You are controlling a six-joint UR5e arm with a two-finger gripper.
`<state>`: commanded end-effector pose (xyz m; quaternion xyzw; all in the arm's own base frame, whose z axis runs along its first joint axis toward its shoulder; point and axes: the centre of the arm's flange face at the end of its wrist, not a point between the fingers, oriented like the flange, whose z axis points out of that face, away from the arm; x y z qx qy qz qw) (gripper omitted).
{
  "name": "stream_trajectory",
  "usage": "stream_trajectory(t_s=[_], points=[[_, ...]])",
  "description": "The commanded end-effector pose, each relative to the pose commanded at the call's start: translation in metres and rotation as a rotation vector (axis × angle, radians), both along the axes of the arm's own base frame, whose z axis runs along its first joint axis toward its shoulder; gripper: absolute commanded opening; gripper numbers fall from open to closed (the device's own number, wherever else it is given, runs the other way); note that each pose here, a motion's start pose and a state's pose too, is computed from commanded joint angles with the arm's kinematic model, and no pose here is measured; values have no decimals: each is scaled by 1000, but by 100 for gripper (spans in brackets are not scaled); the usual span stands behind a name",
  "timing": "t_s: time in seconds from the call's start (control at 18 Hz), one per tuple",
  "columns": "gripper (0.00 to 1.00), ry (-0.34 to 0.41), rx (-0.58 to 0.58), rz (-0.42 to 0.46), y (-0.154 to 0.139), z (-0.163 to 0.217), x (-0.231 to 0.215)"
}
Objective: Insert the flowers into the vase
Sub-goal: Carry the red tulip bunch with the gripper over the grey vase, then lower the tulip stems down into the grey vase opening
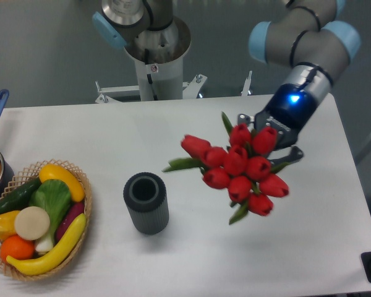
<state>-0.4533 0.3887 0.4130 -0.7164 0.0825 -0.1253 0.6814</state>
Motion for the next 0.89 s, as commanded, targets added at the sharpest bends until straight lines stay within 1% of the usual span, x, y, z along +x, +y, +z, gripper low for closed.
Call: stream_trajectory(t_s=[0.17, 0.33, 0.44, 0.83, 0.89], points=[[21, 2, 18, -5, -6, 14, 18], [21, 10, 61, -47, 4, 31, 39], [21, 11, 64, -89, 20, 27, 57], [21, 5, 59, -157, 47, 20, 85], [21, 0, 57, -159, 48, 18, 86]])
